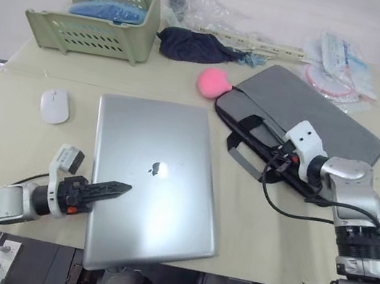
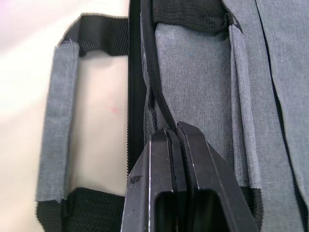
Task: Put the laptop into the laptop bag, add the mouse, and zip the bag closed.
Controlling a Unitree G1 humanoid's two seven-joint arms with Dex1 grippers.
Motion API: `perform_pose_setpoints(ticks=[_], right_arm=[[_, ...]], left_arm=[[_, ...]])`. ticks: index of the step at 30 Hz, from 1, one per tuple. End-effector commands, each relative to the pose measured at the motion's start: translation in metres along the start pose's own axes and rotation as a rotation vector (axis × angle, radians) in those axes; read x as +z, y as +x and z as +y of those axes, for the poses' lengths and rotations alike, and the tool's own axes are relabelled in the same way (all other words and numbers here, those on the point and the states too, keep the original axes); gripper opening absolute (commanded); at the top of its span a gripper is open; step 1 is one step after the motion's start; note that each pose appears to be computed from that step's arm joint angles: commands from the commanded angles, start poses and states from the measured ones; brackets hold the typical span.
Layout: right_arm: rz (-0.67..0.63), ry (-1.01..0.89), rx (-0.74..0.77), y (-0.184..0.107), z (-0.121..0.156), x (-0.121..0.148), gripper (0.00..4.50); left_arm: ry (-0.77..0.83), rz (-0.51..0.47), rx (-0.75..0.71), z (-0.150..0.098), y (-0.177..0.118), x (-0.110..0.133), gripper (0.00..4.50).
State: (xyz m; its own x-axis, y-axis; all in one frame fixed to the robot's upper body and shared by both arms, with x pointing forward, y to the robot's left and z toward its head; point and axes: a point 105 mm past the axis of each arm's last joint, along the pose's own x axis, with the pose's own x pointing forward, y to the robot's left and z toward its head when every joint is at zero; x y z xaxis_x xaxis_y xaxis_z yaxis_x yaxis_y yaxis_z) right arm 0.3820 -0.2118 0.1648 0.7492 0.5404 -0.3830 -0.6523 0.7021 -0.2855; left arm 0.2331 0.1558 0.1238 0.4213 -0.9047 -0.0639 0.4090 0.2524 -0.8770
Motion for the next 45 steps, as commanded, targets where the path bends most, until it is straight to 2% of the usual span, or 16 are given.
perform_pose_setpoints(ticks=[1, 4, 7, 11, 18, 21, 27, 33, 36, 45], right_arm=[[-0.121, 0.082, 0.045, -0.009, 0.006, 0.041, 0.02], [-0.159, 0.158, 0.084, -0.011, 0.016, 0.055, 0.02], [-0.171, 0.144, 0.078, -0.014, 0.017, 0.068, 0.02], [-0.173, 0.116, 0.111, -0.016, 0.029, 0.081, 0.02], [-0.178, 0.150, 0.147, -0.013, 0.048, 0.088, 0.02], [-0.191, 0.159, 0.167, -0.011, 0.056, 0.093, 0.02], [-0.215, 0.181, 0.176, -0.008, 0.064, 0.100, 0.02], [-0.223, 0.209, 0.200, -0.007, 0.077, 0.101, 0.02], [-0.227, 0.222, 0.203, -0.006, 0.081, 0.101, 0.02], [-0.245, 0.246, 0.205, -0.003, 0.089, 0.104, 0.02]], left_arm=[[-0.005, -0.021, -0.099, -0.018, 0.004, 0.005, 0.31], [-0.052, -0.056, -0.105, -0.017, 0.009, 0.011, 0.31], [-0.062, -0.056, -0.080, -0.015, 0.011, 0.013, 0.31], [-0.085, -0.104, -0.117, -0.022, 0.018, 0.025, 0.31], [-0.065, -0.130, -0.137, -0.028, 0.032, 0.041, 0.31], [-0.048, -0.107, -0.107, -0.023, 0.043, 0.040, 0.31], [-0.082, -0.136, -0.177, -0.029, 0.062, 0.047, 0.31], [-0.105, -0.184, -0.185, -0.027, 0.079, 0.057, 0.31], [-0.093, -0.177, -0.158, -0.021, 0.093, 0.055, 0.31], [-0.049, -0.160, -0.185, -0.028, 0.128, 0.043, 0.31]])
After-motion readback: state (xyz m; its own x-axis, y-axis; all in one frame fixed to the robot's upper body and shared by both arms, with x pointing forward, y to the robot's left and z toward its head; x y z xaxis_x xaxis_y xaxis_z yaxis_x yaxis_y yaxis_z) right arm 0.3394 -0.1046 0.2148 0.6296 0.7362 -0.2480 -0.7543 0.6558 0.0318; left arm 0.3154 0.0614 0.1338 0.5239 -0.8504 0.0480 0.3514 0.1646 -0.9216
